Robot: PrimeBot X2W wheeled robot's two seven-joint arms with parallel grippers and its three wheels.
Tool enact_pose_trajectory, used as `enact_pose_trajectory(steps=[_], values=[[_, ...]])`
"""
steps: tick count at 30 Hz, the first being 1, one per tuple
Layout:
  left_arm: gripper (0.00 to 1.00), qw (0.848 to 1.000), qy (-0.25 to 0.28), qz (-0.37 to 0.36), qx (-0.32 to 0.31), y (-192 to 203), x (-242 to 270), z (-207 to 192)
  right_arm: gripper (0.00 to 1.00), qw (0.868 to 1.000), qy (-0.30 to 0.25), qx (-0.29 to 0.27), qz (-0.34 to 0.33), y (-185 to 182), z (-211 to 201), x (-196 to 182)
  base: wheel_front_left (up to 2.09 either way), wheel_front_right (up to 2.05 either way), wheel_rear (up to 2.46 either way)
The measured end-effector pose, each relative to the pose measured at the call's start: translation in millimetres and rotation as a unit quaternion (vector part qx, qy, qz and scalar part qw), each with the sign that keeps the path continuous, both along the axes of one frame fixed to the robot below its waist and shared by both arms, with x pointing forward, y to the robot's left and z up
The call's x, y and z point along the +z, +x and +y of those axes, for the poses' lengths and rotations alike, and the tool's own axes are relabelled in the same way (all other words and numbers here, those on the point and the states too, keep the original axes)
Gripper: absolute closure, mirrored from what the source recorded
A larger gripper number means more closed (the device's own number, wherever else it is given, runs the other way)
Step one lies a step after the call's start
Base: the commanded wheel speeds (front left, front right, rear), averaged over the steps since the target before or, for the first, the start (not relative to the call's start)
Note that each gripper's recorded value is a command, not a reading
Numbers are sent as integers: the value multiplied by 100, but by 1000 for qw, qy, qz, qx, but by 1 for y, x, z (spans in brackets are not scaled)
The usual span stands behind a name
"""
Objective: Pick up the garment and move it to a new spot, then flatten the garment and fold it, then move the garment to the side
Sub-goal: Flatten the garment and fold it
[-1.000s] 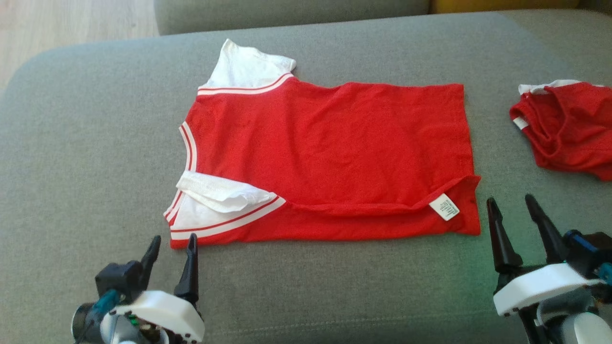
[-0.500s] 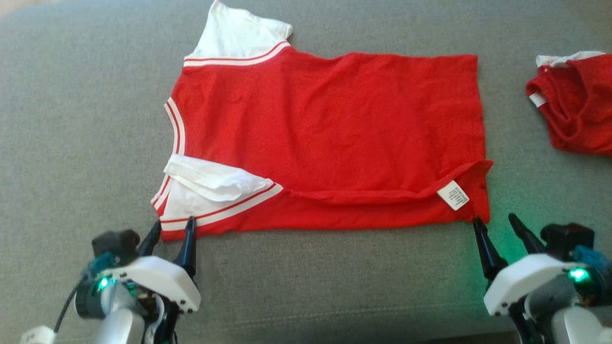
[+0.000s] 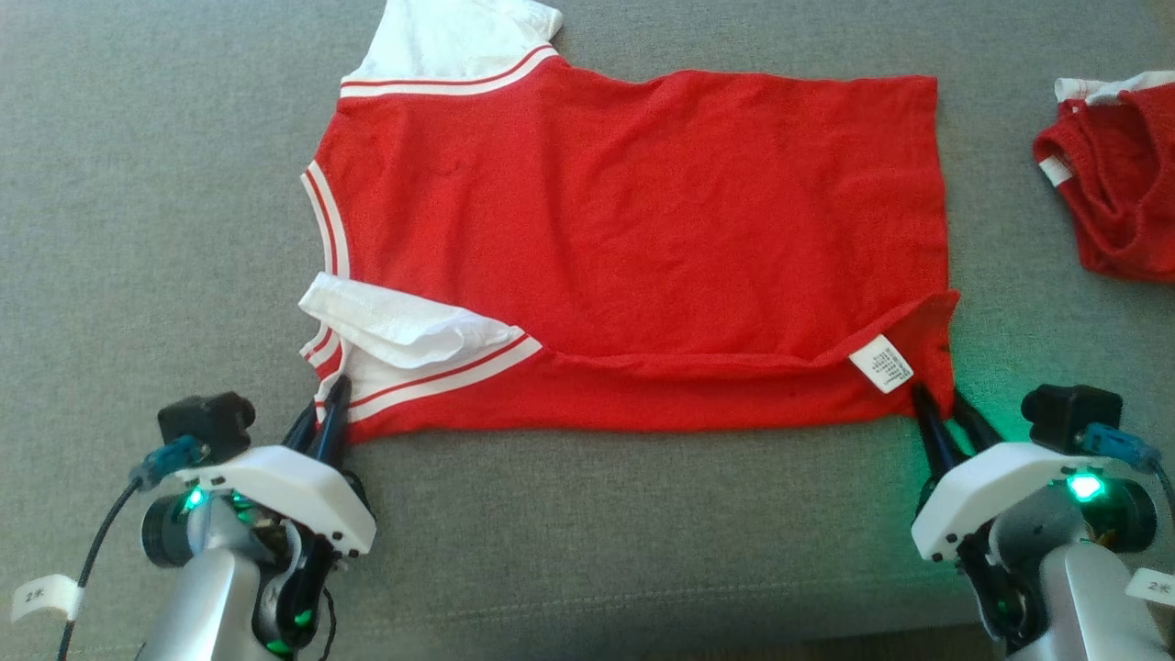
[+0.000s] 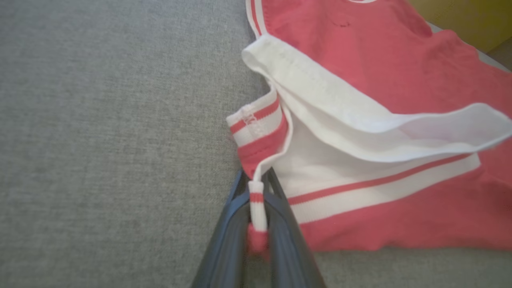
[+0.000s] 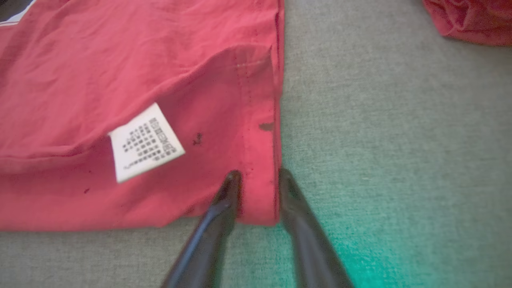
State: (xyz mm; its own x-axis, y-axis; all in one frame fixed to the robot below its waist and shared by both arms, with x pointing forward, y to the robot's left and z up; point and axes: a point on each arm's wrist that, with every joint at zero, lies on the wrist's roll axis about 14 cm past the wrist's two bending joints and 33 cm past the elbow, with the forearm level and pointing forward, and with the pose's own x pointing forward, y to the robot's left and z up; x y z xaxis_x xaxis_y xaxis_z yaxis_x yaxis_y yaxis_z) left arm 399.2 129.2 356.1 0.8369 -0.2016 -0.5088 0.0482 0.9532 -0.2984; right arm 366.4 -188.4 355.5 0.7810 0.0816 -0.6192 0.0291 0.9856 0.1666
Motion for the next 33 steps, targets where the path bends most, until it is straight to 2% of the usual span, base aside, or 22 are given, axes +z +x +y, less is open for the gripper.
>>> enact_pose_trajectory(steps=[10,17,24,29,30,31,33], values=[[100,999,-4,-30,11,-6,19,1,100,1000,15,-1,-12,3,4,7,0,0,0],[100,998,-9,-54,28,-27,40,4,100,1000,15,-6,0,-19,-2,14,0,0,0],[100,998,-7,-27,49,-65,39,13,100,1000,5,-11,21,-44,-13,17,0,0,0],[100,999,-10,-1,52,-84,32,11,99,1000,-1,-7,29,-48,-16,17,0,0,0],[65,999,-9,-2,53,-84,32,11,53,1000,-1,-6,28,-47,-16,18,0,0,0],[0,999,-2,-5,53,-84,33,11,0,1000,-1,-5,27,-47,-15,18,0,0,0],[0,999,3,-6,54,-85,31,11,0,1000,-1,-5,21,-45,-15,21,0,0,0]])
